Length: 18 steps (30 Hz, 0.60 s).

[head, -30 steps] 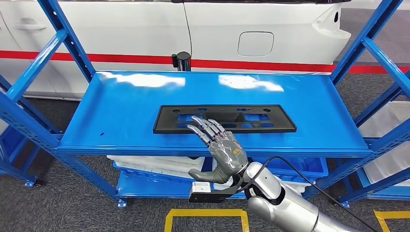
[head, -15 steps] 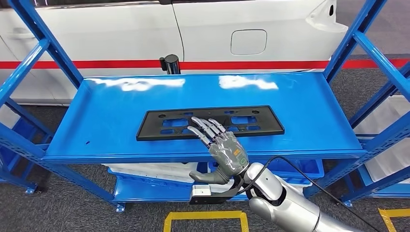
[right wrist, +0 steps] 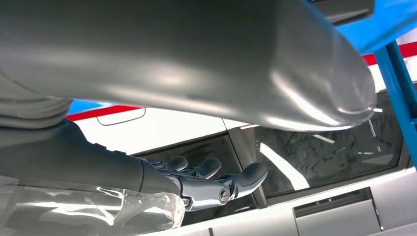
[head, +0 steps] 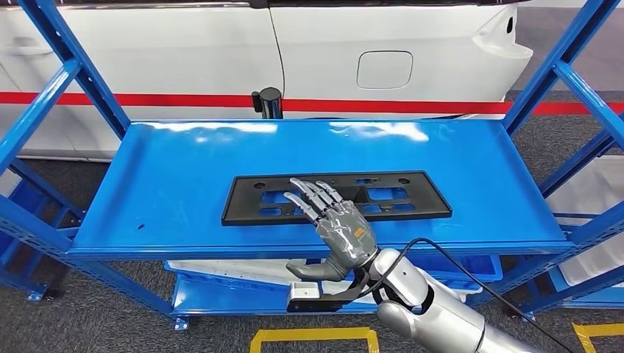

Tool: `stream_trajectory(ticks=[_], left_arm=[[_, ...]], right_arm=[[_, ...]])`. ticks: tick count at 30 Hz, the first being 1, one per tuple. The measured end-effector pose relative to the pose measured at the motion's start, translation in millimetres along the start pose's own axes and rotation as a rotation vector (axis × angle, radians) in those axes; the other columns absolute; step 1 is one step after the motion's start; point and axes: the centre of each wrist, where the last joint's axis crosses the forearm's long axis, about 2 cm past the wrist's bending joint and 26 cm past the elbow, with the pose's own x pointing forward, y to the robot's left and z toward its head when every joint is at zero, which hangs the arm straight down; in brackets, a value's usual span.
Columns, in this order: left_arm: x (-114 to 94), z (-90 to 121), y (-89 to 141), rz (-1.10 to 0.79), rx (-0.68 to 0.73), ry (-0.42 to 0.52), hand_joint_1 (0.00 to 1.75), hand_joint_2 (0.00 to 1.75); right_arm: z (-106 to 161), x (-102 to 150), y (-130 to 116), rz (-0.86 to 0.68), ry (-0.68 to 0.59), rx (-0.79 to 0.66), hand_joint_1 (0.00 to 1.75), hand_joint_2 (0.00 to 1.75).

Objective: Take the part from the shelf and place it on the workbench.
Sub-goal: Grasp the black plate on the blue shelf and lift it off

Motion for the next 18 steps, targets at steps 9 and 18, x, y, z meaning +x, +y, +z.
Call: stream_trajectory(ticks=[9,18], left_arm=[[0.5,-0.1,0.3,-0.001,-0.001,-0.009,0.00,0.00],[-1.2,1.0,-4.3,-0.002,-0.010,-0.009,0.00,0.00]], right_arm=[[-0.6,-0.8,0.0,0.010,-0.002,0.013,0.00,1.75],[-5.7,-2.8,-2.7,0.087,0.015,0.095,0.00,1.75]])
